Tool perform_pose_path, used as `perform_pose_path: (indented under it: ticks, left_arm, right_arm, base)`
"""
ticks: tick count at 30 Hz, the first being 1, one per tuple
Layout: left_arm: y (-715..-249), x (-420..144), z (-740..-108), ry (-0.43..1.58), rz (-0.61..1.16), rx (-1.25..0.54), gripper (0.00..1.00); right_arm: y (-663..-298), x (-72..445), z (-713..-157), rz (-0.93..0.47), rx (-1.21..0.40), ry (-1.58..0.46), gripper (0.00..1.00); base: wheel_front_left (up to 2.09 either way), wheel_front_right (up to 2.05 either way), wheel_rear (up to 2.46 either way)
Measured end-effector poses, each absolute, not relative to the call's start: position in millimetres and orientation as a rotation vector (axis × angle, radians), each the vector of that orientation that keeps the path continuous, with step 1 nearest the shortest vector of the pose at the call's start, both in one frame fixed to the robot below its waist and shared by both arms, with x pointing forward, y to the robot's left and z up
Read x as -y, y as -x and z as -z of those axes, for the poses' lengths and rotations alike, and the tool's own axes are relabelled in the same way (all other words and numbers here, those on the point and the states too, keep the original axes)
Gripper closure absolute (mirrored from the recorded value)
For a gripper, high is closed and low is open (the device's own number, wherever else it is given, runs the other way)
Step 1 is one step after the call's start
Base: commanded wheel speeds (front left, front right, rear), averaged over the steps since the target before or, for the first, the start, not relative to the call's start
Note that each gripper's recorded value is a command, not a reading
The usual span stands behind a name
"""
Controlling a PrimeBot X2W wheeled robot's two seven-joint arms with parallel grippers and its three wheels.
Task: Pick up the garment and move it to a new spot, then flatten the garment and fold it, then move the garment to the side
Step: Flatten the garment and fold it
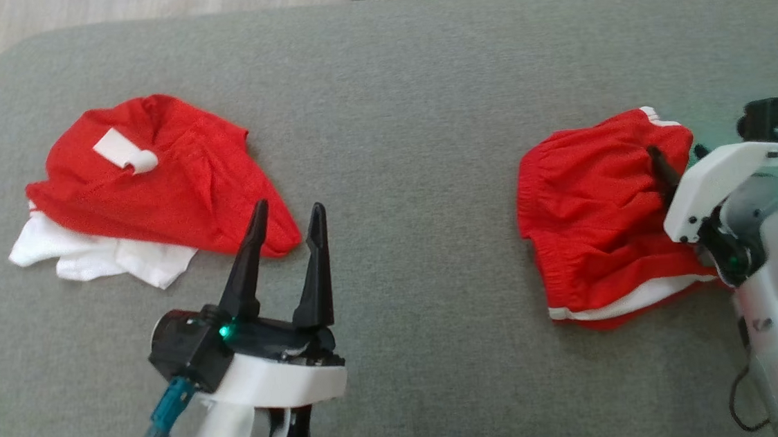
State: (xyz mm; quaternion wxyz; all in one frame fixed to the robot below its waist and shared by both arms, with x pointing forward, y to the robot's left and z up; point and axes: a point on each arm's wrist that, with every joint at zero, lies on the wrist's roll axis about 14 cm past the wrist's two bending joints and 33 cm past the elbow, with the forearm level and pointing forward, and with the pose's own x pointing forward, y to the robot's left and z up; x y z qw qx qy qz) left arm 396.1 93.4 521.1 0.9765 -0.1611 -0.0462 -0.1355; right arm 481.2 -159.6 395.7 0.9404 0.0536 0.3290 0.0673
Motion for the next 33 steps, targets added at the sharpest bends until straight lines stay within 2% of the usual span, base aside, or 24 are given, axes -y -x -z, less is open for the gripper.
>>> perform_pose_path:
  ticks: [3,4,6,11,21,27,28,33]
  left_arm:
    - [-396.0,-94.3,-520.2,0.322,0.270,0.090,0.00]
    - [-396.5,-95.0,-520.2,0.320,0.265,0.090,0.00]
    - [-396.6,-96.9,-519.0,0.319,0.259,0.087,0.00]
    - [-396.7,-100.3,-515.9,0.318,0.247,0.079,0.00]
    - [-397.0,-105.9,-516.9,0.318,0.232,0.082,0.00]
    - [-396.2,-109.2,-519.4,0.312,0.223,0.090,0.00]
    - [-396.1,-109.3,-519.5,0.312,0.222,0.090,0.00]
    - [-397.7,-107.1,-521.1,0.314,0.226,0.094,0.00]
  right_arm:
    - [-482.7,149.4,-384.5,-0.159,-0.730,-0.109,0.00]
    - [-484.5,146.2,-383.7,-0.167,-0.735,-0.103,1.00]
    - [-492.2,142.2,-387.4,-0.181,-0.713,-0.087,1.00]
    - [-527.6,137.6,-423.6,-0.201,-0.533,-0.057,1.00]
    - [-584.3,152.2,-491.8,-0.171,-0.262,-0.013,1.00]
    - [-597.4,151.5,-504.0,-0.170,-0.238,0.018,1.00]
    - [-596.5,151.3,-499.8,-0.171,-0.255,0.029,0.00]
    - [-584.8,155.9,-484.9,-0.173,-0.302,0.073,0.00]
  base:
    - [0.00,0.00,0.00]
    - [0.00,0.00,0.00]
    - [0.00,0.00,0.00]
    - [0.00,0.00,0.00]
    - [0.00,0.00,0.00]
    - [0.00,0.00,0.00]
    - [0.00,0.00,0.00]
    - [0.00,0.00,0.00]
